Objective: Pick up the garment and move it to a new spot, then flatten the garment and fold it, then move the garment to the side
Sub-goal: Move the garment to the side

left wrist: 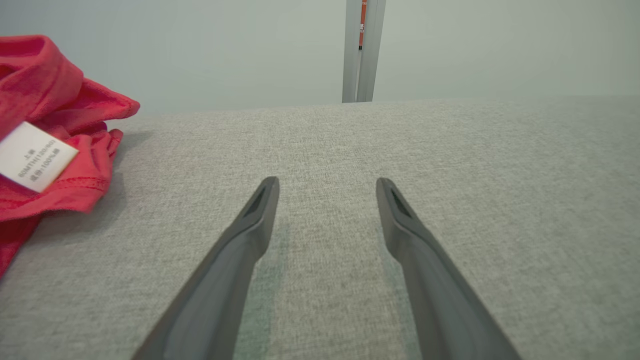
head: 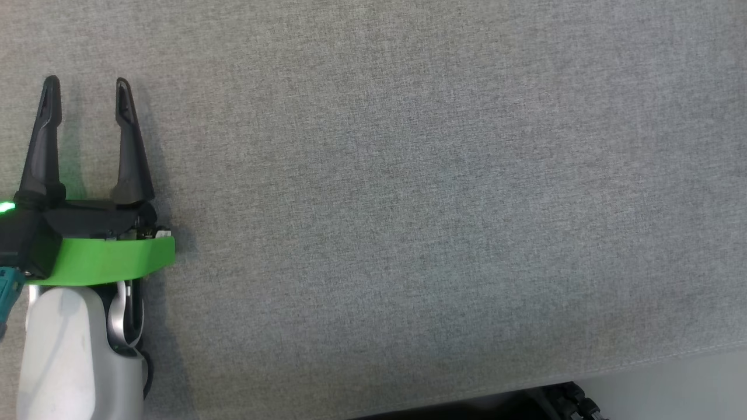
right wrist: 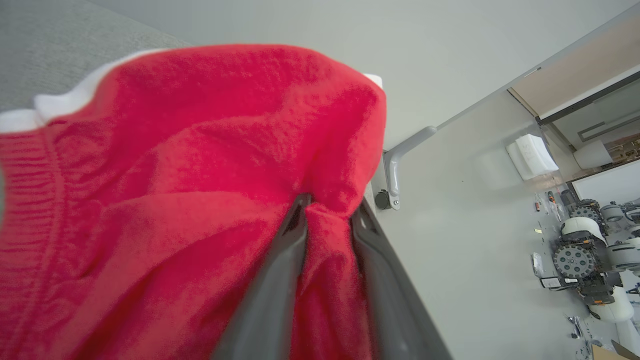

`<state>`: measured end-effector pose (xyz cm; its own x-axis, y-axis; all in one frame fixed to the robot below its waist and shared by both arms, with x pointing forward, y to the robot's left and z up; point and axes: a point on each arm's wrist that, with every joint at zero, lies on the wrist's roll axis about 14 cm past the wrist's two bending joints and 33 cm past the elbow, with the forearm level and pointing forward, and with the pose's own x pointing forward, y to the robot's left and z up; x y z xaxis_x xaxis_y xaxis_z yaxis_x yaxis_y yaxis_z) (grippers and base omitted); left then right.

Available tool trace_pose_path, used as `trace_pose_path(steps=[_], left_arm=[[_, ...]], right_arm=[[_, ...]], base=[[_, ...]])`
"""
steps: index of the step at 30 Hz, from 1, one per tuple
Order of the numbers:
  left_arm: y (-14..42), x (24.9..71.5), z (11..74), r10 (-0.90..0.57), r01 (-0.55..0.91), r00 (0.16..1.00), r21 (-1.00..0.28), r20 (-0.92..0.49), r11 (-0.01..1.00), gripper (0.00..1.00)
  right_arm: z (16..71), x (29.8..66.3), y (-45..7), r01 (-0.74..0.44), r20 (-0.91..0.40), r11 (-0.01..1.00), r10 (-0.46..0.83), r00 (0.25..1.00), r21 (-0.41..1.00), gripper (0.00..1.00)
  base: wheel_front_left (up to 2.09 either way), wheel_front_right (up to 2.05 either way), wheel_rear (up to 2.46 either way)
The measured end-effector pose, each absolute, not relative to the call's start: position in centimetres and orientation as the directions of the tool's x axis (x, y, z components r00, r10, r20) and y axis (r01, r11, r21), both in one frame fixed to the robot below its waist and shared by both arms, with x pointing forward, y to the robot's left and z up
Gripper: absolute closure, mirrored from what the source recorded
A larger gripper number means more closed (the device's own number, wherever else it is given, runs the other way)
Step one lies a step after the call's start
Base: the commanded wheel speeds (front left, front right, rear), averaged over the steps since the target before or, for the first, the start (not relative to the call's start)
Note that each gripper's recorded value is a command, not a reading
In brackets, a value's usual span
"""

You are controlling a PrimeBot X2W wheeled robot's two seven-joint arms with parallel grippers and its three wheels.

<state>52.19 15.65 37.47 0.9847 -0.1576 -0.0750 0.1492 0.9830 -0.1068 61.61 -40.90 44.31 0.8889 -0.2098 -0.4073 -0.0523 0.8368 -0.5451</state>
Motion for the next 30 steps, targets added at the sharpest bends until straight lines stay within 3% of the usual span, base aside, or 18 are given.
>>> trace_pose_path(steps=[8, 15, 30], left_arm=[[16.9, 50.7, 38.1, -0.111, 0.100, 0.989, -0.109, -0.100, 0.989, 0.00], [18.6, 48.2, 40.1, -0.048, 0.036, 0.994, -0.119, -0.099, 0.992, 0.00], [21.2, 42.6, 45.9, 0.033, -0.036, 0.999, -0.110, -0.023, 0.993, 0.00]], right_arm=[[47.9, 63.0, -37.2, -0.023, -0.247, 0.883, -0.106, 0.963, -0.469, 0.00], [50.4, 61.3, -31.3, -0.080, -0.110, 0.929, 0.043, 0.993, -0.362, 0.00], [53.1, 51.5, -21.1, -0.202, 0.080, 0.970, 0.214, 0.974, -0.135, 0.00]], base=[[0.00, 0.00, 0.00], [0.00, 0.00, 0.00], [0.00, 0.00, 0.00]])
